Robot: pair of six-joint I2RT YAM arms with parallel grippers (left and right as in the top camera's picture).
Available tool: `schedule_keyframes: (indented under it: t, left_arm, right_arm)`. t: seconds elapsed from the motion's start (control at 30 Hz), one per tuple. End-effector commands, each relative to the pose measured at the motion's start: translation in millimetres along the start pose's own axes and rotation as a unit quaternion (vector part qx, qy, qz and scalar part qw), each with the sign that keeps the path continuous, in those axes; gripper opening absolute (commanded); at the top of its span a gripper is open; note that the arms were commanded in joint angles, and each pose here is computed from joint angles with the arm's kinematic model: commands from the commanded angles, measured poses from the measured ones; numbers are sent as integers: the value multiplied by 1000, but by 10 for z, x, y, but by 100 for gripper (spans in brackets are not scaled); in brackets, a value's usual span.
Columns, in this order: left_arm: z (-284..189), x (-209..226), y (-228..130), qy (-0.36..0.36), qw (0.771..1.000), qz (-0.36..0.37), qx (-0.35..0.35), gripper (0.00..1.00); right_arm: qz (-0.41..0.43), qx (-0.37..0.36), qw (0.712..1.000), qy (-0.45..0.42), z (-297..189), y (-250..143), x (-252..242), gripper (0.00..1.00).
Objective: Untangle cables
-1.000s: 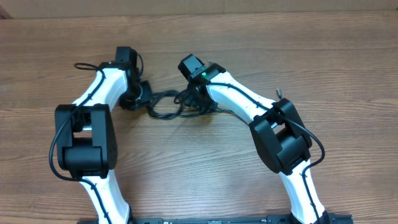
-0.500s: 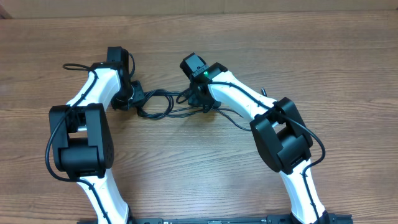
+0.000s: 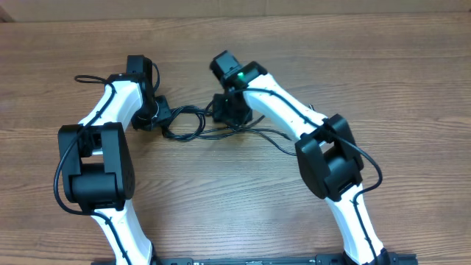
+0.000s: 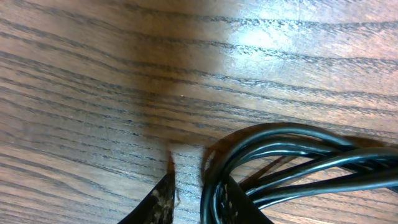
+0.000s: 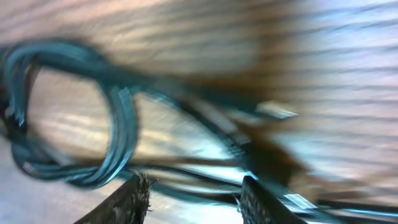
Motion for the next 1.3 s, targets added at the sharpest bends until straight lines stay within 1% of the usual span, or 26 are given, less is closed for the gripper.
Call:
schedule_keyframes:
  t: [0.0,0.1,0.2,0.37,0.47,0.57,0.63,0.77,0.9,1.07,1.27]
  left_arm:
    - [511,159,-224,51,996,3,67,26]
    - [511,159,-224,51,996,3,67,27]
    - [511,159,-225,51,996,3,68,27]
    - [511,159,-225,51,996,5,68,27]
    - [512,147,-232,44,996,6,72,27]
    - [510,110,-257,21,996,19,85,24]
    - [506,86,-290,16,995,28,94,21]
    - [494,57,-369,24,993,35,113,20]
    - [486,-81,-468,7,990,49,130,29]
    - [485,-276,-581,10,989,76,128,29]
    - [487,-286,-591,69,991,58,97,28]
  right_arm:
    - [-29,-11,999,15,32,-65,253,48]
    - [-13,-30,999,-6,122,-83,328,49]
    - [-19,-42,999,-29,270,-106,361,49]
    - [-17,-90,989,-112,528,-140,317,49]
    - [-19,-93,988,-121,658,-137,301,50]
    - [-2,-94,987,-131,730,-142,263,48]
    - [8,-91,984,-153,776,-164,204,45]
    - [19,-80,977,-199,764,-207,73,43]
    - [31,-41,971,-232,744,-277,-85,42]
    - [31,-17,965,-258,826,-335,-184,43]
    - [45,8,963,-266,933,-332,-343,43]
Point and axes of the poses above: each gripper's point midway between its finger pads, its own z axis out along the fingers, its own x axis along the line the jaws close on, y = z × x, the point moved 10 cm from there along -z, back along the fingers, and after that the axes turned 6 degrees about -z, right-handed, at the moved point
